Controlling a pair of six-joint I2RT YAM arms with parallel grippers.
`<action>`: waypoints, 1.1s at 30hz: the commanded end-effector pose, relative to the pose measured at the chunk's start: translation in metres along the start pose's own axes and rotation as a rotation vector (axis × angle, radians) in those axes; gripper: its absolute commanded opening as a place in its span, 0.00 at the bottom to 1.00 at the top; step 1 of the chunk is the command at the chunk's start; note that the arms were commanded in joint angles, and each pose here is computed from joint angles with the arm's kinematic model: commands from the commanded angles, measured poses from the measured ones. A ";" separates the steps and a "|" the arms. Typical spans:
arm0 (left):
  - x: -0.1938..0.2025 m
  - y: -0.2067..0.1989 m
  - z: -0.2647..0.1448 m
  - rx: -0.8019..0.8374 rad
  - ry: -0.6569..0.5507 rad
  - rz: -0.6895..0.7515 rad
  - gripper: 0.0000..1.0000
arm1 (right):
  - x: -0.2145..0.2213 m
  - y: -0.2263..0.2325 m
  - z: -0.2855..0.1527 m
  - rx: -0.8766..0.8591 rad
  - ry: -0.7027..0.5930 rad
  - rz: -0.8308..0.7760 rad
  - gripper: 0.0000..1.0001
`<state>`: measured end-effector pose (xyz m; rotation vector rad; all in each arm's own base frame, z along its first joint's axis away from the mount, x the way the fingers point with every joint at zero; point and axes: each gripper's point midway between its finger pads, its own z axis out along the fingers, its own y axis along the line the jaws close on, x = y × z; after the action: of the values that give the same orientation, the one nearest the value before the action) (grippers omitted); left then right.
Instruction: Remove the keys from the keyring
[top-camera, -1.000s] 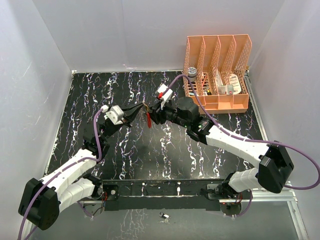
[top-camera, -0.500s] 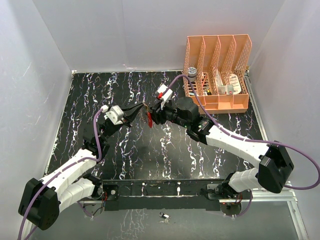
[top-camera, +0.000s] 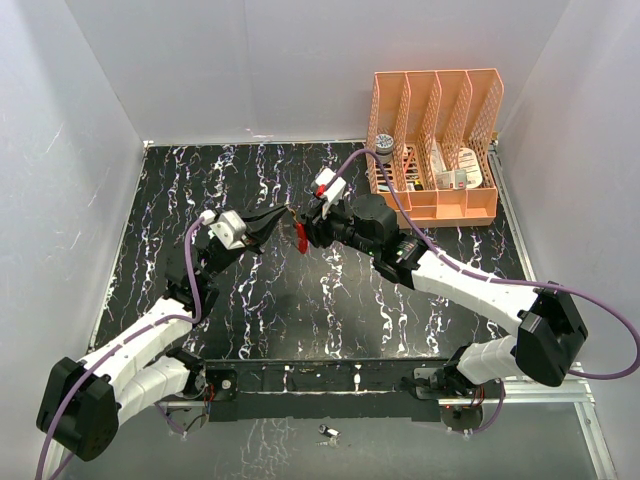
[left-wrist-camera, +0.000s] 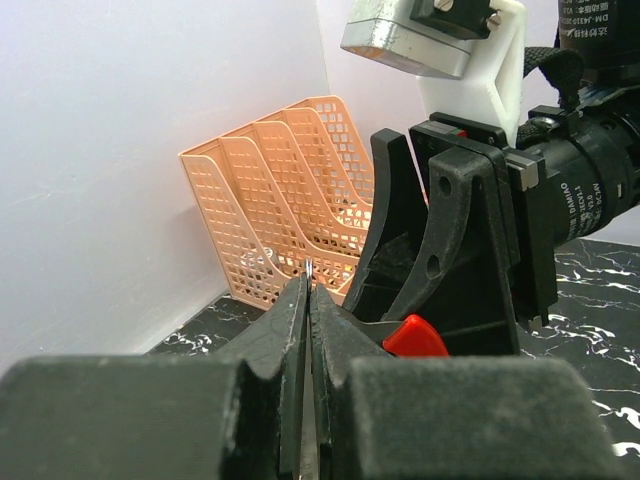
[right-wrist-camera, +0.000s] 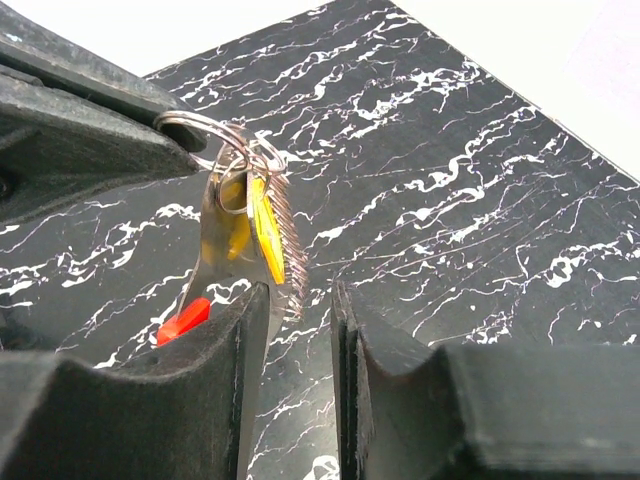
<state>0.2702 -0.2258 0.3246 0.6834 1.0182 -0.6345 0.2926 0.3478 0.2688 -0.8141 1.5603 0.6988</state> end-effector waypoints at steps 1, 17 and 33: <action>-0.041 0.001 0.004 0.007 -0.121 0.040 0.00 | -0.043 -0.002 0.000 0.016 -0.139 -0.020 0.28; -0.032 -0.003 0.005 0.021 -0.116 -0.009 0.00 | -0.059 0.008 0.011 -0.042 -0.216 0.026 0.22; -0.024 -0.002 0.005 0.016 -0.099 -0.022 0.00 | -0.077 0.015 0.006 -0.076 -0.261 0.024 0.18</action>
<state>0.2689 -0.2291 0.3266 0.6559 1.0181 -0.6909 0.2928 0.3676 0.2885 -0.7695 1.4678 0.8189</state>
